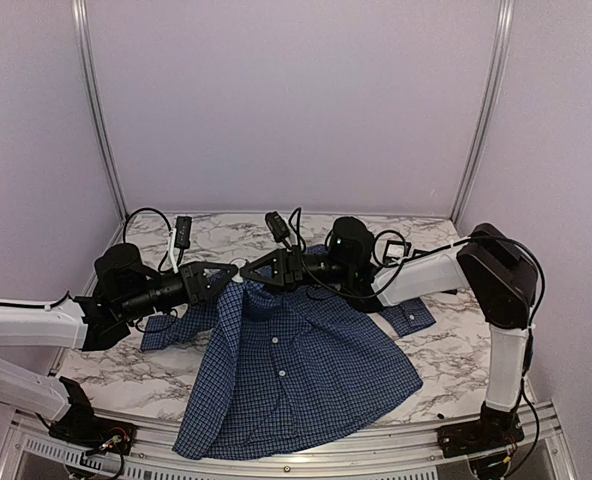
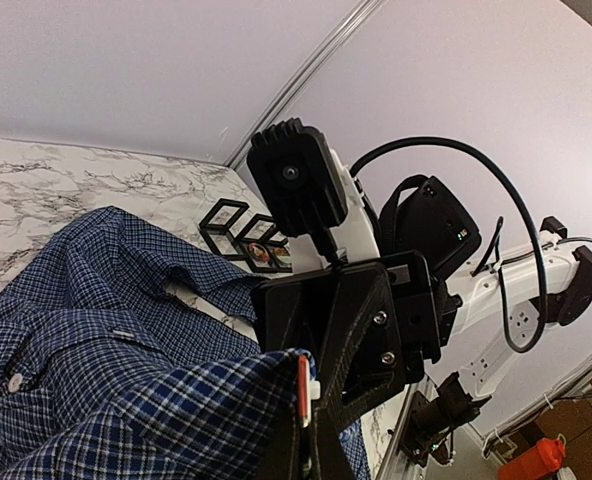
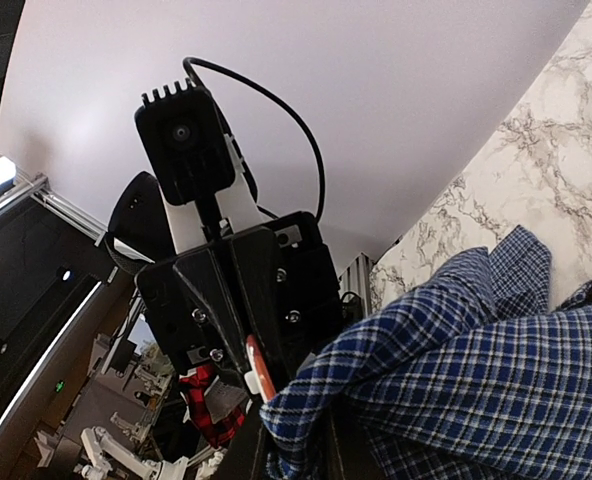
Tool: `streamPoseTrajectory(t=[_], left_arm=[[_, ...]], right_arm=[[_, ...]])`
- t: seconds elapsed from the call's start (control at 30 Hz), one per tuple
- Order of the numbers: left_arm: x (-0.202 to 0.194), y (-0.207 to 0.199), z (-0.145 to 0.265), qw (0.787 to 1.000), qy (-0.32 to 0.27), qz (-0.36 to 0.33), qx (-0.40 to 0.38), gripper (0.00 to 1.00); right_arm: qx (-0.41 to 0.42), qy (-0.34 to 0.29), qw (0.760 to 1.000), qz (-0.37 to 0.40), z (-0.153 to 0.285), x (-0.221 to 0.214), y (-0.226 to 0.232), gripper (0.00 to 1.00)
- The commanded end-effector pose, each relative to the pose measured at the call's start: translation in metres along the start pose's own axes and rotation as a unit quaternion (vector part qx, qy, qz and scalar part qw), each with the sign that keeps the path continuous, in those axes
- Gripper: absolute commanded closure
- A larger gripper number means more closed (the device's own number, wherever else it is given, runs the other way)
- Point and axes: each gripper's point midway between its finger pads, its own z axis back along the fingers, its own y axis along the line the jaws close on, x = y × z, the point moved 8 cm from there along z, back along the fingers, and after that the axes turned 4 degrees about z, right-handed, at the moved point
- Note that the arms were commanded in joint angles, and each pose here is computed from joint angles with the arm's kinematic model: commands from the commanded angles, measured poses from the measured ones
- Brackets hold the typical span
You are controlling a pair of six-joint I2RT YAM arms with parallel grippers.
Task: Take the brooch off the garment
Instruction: Remove the brooch from the flattened clothing.
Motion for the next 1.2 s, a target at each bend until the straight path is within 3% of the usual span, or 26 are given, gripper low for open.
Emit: streamPoseTrajectory(t=[0.0,0.67,1.17], left_arm=[[0.0061,-0.0210,-0.0021,0.998,-0.001,-0.021,-0.057,1.00],[0.0047,-0.0197,-0.0002,0.999,0.002,-0.021,-0.049,1.00],[0.0041,-0.0169,0.0027,0.999,-0.002,-0.025,-0.036,1.00]], right_arm=[[0.005,0.019,1.000,0.002,-0.0150,-0.0052,0.0003,0.84],[-0.010,0.040,0.999,0.020,-0.0140,-0.0072,0.0020,0.82],[-0.034,0.034,0.998,0.036,-0.0087,-0.0053,0.0071,0.70]])
